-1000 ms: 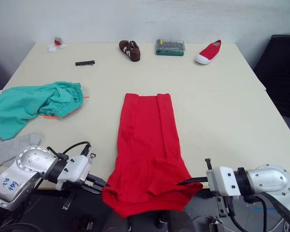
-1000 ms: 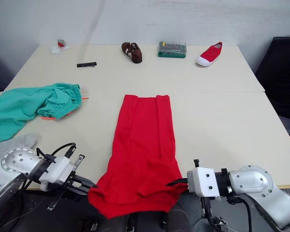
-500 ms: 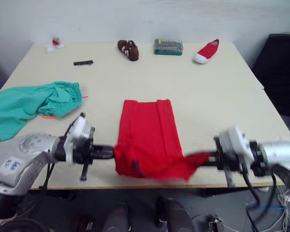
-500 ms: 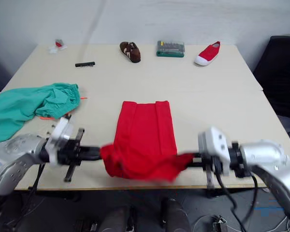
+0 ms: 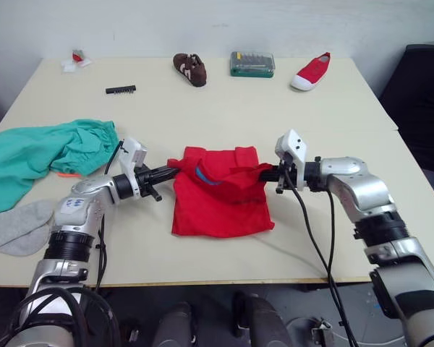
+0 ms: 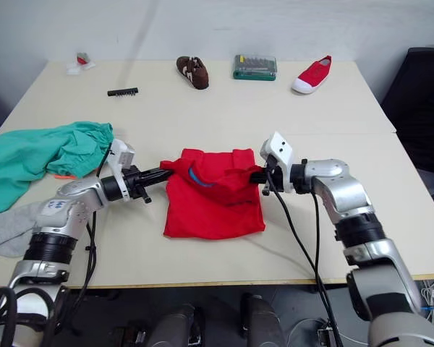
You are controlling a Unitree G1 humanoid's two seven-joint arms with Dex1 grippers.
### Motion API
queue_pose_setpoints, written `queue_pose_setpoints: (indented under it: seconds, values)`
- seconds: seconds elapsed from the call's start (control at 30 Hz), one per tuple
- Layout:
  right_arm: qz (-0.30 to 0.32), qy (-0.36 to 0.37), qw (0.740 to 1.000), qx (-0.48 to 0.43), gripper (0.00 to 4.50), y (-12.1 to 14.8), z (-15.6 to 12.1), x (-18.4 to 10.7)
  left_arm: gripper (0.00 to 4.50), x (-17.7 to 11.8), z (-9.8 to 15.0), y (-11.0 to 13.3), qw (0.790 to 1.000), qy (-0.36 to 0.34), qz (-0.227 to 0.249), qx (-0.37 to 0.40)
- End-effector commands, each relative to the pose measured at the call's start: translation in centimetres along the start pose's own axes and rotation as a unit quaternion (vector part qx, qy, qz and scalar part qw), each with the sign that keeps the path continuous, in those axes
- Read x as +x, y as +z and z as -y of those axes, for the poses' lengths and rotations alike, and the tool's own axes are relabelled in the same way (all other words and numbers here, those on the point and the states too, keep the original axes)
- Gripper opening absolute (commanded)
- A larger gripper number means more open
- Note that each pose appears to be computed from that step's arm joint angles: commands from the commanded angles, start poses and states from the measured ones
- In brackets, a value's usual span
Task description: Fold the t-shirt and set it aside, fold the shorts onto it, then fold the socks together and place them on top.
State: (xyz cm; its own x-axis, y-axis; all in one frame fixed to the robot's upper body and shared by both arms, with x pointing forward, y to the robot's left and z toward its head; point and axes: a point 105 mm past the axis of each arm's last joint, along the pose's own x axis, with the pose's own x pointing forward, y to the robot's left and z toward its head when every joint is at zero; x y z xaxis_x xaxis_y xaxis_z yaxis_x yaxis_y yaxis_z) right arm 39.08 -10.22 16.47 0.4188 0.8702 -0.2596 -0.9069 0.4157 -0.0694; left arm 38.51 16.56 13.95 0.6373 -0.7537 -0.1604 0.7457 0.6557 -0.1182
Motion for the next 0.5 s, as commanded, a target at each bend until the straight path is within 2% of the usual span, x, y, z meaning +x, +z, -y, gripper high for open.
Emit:
queue_pose_setpoints:
  seconds: [0.03, 0.13, 0.27, 0.33, 0.43, 0.5]
  values:
    - [0.022, -0.028, 0.999, 0.029, 0.03, 1.4, 1.8, -0.2, 0.00, 0.5, -0.3, 0.3, 1.000, 0.006, -0.001, 0.016]
    - [0.018, -0.036, 0.997, 0.067, 0.03, 1.4, 2.5, 0.5, 0.00, 0.9, -0.5, 0.2, 1.000, 0.009, -0.001, 0.001]
    - [-0.036, -0.067, 0.988, 0.132, 0.03, -0.7, 3.5, 1.0, 0.00, 1.5, -1.6, 0.0, 0.998, 0.035, -0.004, -0.060]
    - [-0.037, -0.086, 0.980, 0.174, 0.00, -1.0, 4.0, 1.1, 0.45, 1.7, -2.3, 0.3, 0.996, 0.054, 0.007, -0.077]
    - [-0.016, -0.122, 0.964, 0.236, 0.73, -0.8, 5.0, 0.9, 1.23, 1.8, -3.3, 1.2, 0.991, 0.075, 0.028, -0.108]
    - [-0.001, -0.129, 0.959, 0.253, 1.47, -0.5, 5.2, 0.8, 1.91, 1.7, -3.8, 2.1, 0.987, 0.084, 0.046, -0.126]
